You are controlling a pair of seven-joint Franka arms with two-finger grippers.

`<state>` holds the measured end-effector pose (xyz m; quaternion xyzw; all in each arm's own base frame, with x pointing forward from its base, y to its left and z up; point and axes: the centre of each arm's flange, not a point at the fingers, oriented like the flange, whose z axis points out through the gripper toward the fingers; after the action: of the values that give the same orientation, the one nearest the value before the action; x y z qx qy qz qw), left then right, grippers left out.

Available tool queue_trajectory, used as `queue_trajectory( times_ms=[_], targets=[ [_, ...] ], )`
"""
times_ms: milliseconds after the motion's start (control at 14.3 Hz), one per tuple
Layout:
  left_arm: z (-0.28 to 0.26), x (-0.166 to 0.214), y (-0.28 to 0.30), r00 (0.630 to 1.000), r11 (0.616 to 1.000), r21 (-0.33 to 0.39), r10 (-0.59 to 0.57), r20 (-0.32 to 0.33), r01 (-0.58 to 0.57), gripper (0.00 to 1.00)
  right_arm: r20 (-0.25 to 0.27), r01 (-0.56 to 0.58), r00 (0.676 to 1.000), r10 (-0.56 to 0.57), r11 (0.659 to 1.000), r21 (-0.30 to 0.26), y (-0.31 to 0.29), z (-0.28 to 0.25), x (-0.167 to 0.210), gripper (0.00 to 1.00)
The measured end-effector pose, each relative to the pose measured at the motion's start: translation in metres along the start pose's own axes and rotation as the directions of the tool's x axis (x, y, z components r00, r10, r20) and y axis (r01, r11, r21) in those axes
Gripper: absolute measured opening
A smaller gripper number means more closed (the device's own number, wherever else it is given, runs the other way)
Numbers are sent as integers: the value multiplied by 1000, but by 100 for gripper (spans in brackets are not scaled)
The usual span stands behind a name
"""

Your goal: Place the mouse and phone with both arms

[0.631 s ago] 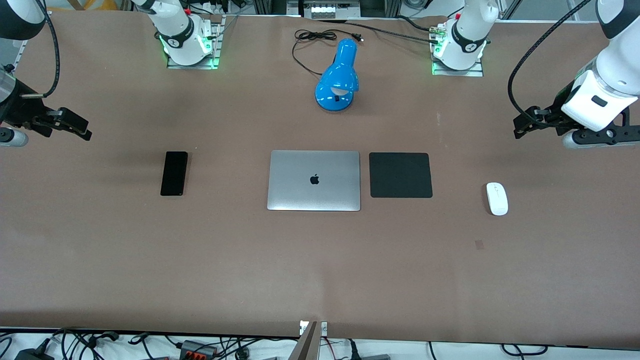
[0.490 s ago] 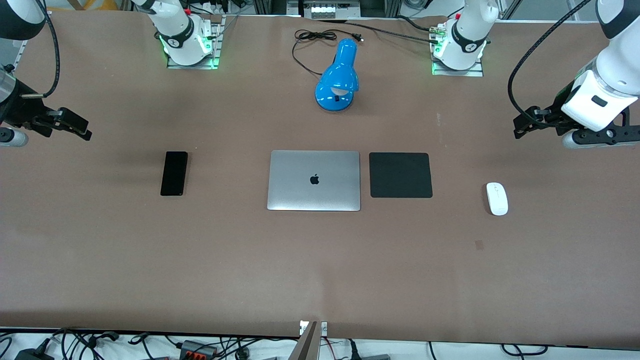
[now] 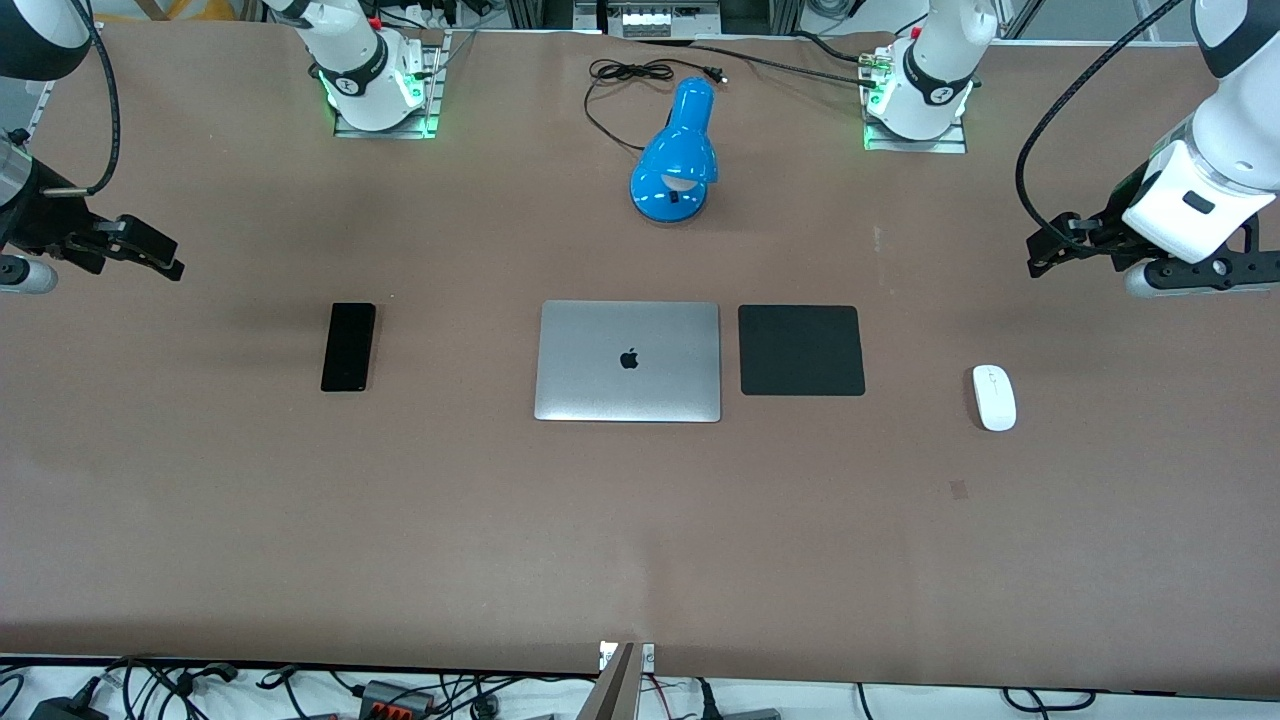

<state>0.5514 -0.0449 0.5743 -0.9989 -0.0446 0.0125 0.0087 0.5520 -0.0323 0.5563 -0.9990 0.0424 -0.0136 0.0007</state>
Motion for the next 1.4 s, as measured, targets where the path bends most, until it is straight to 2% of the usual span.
queue_trajectory(
  times_ms=[140,280,350,561,771,981,1121,1401],
  targets=[
    [0,0,0,1000,1000,0,0,0,0,100,18,1,1000,-1,1000,-1,0,2,0,100],
    [0,0,0,1000,1000,0,0,0,0,100,87,5,996,-5,1000,-2,-3,16,0,100],
    [0,0,0,1000,1000,0,0,0,0,100,122,8,993,-7,1000,-3,-4,24,0,100],
    [3,1,-1,1000,1000,1,-3,6,3,100,292,12,956,-9,1000,-8,-5,64,-4,100],
    [13,-2,-4,997,1000,12,-7,75,6,100,384,11,923,-4,1000,-17,-4,115,4,100],
    [24,-13,-6,983,1000,30,-10,185,5,100,409,12,913,-3,1000,-20,-4,214,31,100],
    [29,-15,-7,977,999,35,-12,215,4,100,438,23,899,-9,999,-25,-16,268,36,100],
    [56,14,-22,967,999,33,-26,253,18,100,397,5,918,19,998,-58,-58,318,41,100]
  ],
)
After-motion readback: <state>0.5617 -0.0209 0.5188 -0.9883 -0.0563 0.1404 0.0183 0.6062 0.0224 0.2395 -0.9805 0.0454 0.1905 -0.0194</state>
